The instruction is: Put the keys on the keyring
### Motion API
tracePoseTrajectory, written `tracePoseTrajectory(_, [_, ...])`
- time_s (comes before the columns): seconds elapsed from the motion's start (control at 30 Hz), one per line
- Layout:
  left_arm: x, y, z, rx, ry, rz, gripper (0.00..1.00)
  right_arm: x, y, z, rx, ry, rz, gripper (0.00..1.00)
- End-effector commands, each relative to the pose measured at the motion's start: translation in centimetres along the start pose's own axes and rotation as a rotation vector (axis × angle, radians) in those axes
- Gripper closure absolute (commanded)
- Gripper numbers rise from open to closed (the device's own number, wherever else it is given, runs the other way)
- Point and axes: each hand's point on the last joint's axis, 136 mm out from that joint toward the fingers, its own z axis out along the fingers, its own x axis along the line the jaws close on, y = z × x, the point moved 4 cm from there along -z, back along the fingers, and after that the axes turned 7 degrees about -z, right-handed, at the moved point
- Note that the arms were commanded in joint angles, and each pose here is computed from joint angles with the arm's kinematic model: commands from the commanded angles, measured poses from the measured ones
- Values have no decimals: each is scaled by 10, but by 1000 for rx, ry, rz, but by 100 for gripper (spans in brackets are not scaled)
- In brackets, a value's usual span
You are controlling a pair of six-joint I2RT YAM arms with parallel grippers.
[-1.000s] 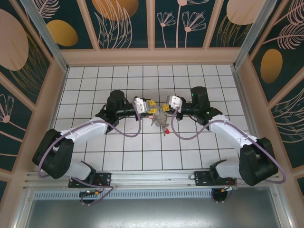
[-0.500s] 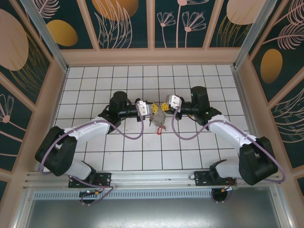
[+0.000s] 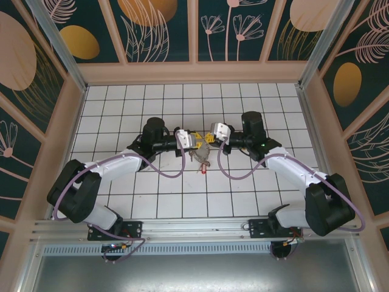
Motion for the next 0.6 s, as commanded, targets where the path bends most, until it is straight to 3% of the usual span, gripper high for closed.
tracePoseTrajectory(0.0, [5, 8, 3, -23, 28, 10, 75, 8, 14, 7, -60, 42, -57, 100])
tracePoseTrajectory(0.57, [5, 11, 1, -70, 52, -21, 68, 13, 8, 10, 14, 0, -99, 100])
